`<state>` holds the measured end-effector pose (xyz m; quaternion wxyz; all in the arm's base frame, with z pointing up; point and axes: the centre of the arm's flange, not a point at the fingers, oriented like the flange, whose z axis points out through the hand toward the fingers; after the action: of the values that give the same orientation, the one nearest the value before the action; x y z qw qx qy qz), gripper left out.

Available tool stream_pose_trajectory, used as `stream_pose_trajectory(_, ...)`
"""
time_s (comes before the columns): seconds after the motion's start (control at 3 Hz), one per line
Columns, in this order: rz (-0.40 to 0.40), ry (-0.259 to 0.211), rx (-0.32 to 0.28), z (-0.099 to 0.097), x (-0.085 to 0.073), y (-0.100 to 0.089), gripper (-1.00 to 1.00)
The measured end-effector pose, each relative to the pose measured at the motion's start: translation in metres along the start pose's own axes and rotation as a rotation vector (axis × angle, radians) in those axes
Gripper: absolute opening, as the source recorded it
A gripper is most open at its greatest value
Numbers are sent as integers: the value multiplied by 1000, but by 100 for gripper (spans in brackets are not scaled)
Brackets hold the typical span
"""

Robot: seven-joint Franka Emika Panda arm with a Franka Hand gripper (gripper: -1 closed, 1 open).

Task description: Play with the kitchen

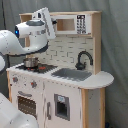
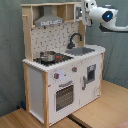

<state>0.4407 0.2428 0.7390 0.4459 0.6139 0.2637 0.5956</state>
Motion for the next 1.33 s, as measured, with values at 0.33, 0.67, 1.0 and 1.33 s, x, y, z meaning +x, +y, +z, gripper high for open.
stream_pose_trajectory(0.33, -2, 11, 8, 12, 9, -6, -100)
stream_pose_trajectory(0.67, -4, 18, 14, 26, 16, -13, -100)
stream_pose_trajectory(1.0, -5, 22, 18, 37, 22, -20, -100)
stream_pose_trajectory(1.33, -28, 102, -52, 2, 65, -16, -100)
